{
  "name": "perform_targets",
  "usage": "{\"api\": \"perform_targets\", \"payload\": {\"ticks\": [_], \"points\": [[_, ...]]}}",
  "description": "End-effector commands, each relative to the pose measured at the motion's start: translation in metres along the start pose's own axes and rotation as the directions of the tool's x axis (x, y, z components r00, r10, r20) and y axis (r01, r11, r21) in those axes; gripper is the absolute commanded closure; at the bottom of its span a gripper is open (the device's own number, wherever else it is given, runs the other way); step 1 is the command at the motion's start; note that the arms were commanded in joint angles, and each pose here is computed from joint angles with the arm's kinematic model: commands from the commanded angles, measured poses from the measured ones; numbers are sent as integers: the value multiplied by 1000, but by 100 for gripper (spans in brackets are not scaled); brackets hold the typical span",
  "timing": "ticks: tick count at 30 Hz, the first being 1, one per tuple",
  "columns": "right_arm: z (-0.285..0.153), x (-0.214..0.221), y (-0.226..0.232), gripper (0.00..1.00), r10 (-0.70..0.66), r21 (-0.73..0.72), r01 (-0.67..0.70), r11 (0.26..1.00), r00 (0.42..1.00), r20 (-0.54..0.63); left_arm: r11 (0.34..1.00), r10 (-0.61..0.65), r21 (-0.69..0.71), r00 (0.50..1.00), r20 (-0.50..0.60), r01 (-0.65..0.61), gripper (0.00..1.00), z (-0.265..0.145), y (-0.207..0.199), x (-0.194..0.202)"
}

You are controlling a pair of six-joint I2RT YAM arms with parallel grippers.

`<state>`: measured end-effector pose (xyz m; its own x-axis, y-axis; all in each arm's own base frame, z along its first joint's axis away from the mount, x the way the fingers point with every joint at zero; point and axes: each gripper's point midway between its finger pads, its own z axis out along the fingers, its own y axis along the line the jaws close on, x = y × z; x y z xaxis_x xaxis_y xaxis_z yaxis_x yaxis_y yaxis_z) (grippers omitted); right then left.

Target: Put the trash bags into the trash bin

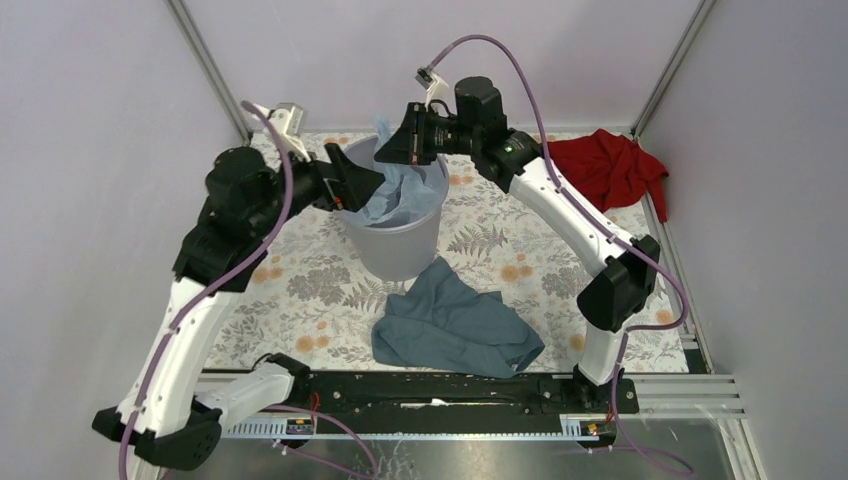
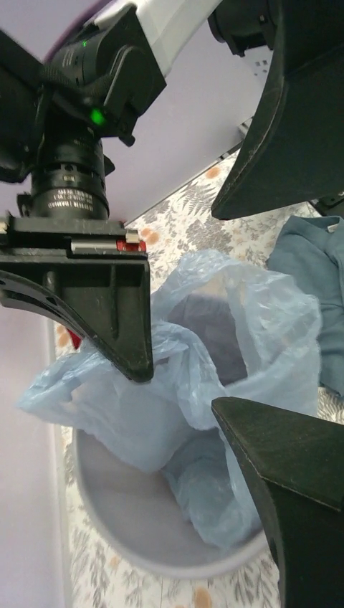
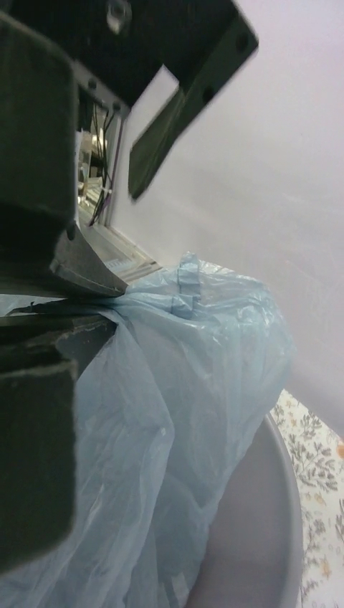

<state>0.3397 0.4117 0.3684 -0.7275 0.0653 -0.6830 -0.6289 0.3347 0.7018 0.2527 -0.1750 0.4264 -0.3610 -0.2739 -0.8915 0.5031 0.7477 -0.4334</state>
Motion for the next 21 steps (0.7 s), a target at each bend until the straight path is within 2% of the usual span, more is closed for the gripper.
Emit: {"api": "perform_targets", "payload": {"ticks": [1,5,10,12,15,18,21], "points": [[-18,-28,58,84,52,-155,-33,987,991,120,996,-40,75,999,-22,42,3,28,-3,9],[-18,-44,77,87,181,-287,-122,950,965,188,996,-58,69,998,-31,60,4,47,4,16],[-18,-50,95,82,237,-326,-155,933,945,227,997,-62,48,998,-27,63,7,63,14,18],[-18,-46,100,81,236,-325,-155,933,945,226,998,-55,31,998,-14,55,18,68,18,15],[-23,-41,96,77,232,-289,-158,944,942,242,998,-55,-40,998,14,55,41,74,32,11],[-31,-32,88,60,200,-219,-148,964,950,240,996,-52,-72,997,49,55,62,74,41,8],[-46,-25,88,36,104,-125,-78,989,970,221,994,-60,-83,995,79,66,78,68,43,5]]}}
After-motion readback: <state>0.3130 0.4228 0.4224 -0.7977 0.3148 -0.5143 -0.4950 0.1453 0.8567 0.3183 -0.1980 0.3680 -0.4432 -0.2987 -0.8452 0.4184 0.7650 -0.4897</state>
